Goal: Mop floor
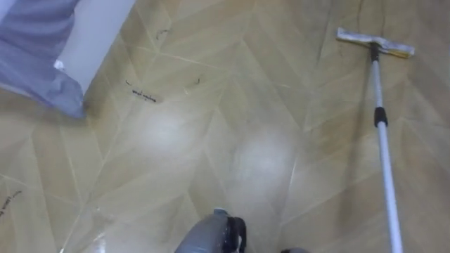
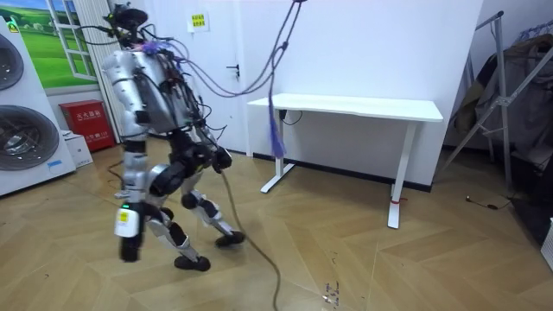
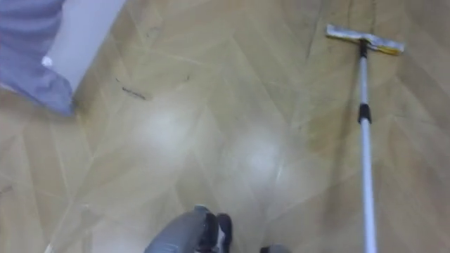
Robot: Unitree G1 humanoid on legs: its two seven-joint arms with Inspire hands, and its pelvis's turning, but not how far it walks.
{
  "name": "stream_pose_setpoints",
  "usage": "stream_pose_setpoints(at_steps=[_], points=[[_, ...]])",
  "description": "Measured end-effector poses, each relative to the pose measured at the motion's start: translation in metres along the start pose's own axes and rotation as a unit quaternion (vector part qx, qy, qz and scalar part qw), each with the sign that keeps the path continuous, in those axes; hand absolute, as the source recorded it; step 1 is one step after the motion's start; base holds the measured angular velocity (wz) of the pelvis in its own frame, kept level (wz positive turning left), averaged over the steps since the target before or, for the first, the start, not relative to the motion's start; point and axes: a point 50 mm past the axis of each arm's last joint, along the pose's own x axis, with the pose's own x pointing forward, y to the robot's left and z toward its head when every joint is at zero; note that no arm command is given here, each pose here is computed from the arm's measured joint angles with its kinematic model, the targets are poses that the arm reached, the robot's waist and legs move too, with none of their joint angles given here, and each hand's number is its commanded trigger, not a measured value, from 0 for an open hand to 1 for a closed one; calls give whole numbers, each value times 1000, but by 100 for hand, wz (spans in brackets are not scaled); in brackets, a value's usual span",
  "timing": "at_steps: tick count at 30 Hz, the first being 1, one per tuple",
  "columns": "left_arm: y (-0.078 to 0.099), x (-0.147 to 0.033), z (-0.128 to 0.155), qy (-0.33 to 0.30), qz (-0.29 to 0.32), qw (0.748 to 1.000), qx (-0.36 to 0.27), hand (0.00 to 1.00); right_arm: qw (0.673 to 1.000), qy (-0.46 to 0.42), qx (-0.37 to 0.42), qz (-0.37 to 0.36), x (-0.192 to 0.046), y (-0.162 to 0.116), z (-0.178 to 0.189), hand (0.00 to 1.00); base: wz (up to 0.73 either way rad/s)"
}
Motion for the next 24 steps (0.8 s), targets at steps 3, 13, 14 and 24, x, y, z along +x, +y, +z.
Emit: stream_pose_setpoints(at_steps=[3,13,14,24], points=[[1,0,1,0,8,1000,0,0,1000,0,-9,11,-1,21,-6,100,-6],[5,-2,-17,59,24,998,-19,0,999,-8,2,35,-8,33,22,100,-8],[4,-2,-20,61,23,998,-20,0,999,-19,5,36,-10,29,34,100,-50],[8,-7,-34,52,-1,998,-19,0,990,-100,61,75,-26,15,99,100,-5]])
